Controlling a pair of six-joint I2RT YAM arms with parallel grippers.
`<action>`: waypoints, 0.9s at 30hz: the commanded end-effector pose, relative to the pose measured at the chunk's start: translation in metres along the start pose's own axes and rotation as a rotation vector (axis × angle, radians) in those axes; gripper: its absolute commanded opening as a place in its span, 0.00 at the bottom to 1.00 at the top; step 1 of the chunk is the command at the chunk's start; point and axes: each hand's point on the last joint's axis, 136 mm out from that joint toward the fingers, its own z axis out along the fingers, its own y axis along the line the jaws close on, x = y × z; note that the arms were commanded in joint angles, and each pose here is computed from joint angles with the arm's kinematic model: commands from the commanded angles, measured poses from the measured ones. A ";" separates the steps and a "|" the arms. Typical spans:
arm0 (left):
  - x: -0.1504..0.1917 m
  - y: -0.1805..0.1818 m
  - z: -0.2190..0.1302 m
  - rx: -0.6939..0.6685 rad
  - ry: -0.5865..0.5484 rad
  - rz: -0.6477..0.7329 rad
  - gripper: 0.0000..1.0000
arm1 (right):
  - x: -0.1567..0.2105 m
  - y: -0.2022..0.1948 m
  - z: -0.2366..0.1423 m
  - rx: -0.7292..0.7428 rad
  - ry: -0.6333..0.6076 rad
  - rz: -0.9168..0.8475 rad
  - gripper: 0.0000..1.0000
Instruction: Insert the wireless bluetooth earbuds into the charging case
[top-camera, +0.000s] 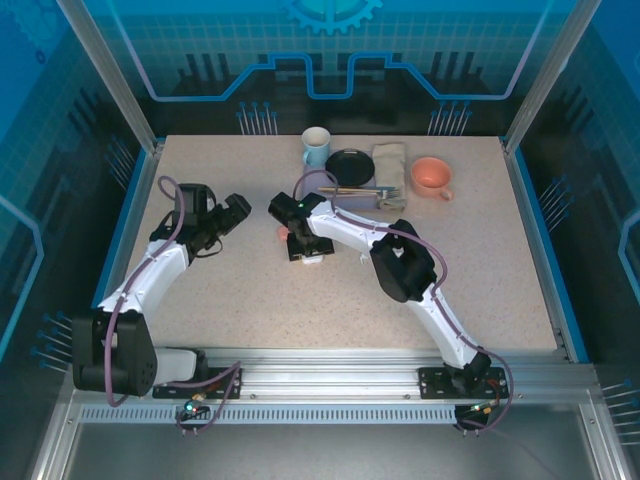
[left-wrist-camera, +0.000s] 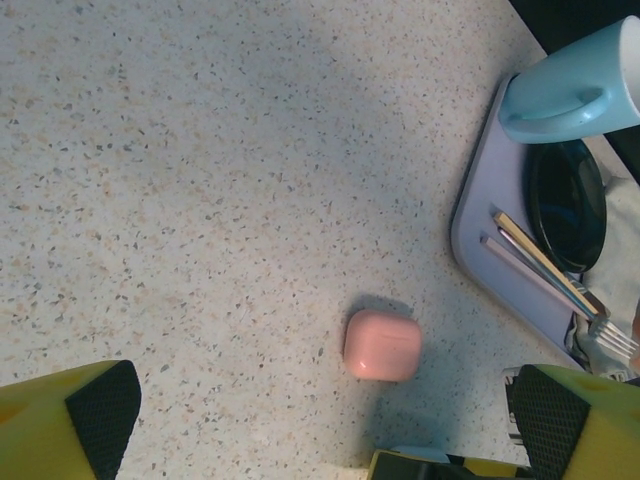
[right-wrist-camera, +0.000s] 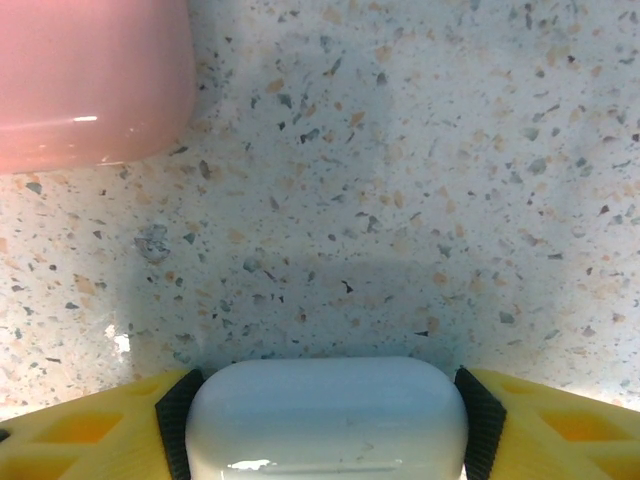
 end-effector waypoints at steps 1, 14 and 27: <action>0.004 0.004 -0.004 0.001 0.003 -0.035 0.99 | 0.012 -0.003 0.008 0.048 0.039 0.016 0.72; 0.006 0.003 -0.003 0.012 0.009 -0.040 0.99 | 0.020 -0.004 0.013 0.057 0.073 0.112 0.62; 0.039 -0.011 0.007 0.180 0.100 0.051 0.99 | -0.016 -0.023 -0.041 -0.093 -0.046 0.282 0.43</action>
